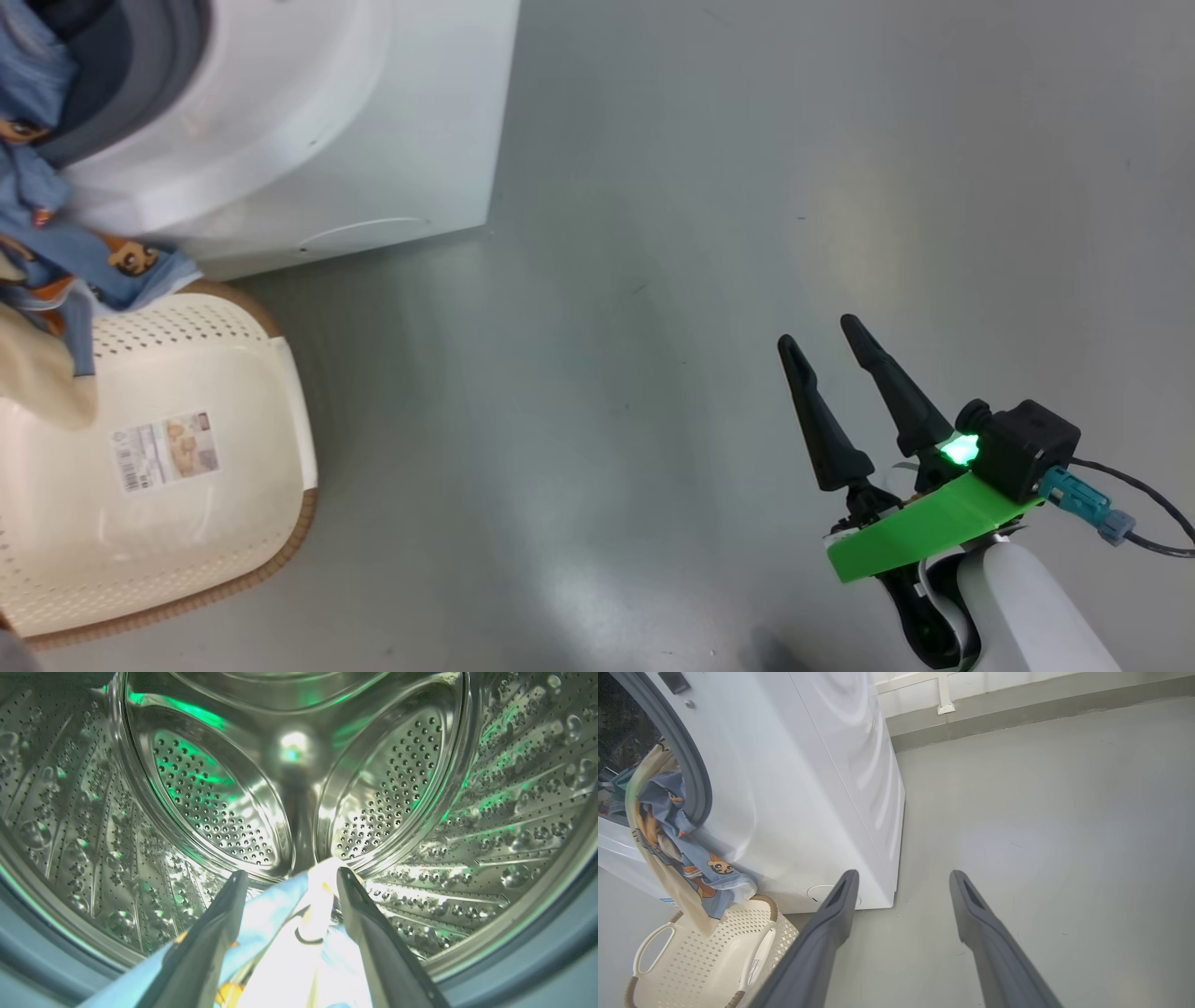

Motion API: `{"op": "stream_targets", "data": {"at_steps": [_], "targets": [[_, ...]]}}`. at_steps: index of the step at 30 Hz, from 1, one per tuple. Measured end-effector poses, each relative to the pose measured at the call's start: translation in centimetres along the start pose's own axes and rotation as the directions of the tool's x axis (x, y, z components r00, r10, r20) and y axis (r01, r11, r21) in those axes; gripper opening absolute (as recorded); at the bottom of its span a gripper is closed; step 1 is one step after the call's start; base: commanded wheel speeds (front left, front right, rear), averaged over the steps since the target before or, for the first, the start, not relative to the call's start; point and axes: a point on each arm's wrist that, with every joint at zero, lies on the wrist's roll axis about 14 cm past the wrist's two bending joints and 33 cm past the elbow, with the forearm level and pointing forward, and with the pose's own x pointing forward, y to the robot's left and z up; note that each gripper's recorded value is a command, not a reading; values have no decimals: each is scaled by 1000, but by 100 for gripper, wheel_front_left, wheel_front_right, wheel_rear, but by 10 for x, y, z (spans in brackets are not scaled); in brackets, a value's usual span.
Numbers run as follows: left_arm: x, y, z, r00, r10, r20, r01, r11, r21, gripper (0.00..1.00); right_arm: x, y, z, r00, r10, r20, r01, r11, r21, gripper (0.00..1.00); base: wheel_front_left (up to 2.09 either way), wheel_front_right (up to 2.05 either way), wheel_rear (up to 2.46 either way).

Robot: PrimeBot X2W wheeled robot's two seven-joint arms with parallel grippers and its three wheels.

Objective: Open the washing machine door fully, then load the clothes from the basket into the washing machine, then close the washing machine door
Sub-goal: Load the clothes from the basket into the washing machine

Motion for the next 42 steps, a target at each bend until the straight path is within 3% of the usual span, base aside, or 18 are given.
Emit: {"op": "stream_targets", "data": {"at_steps": [9,42], "targets": [[-34,6,-29,997,29,-69,-31,999,-21,100,7,1,4,1000,13,14,-13,1000,-7,100,0,0,0],[-199,28,-80,969,122,-214,-114,992,49,100,11,7,17,997,52,49,-50,998,-34,100,0,0,0]]}}
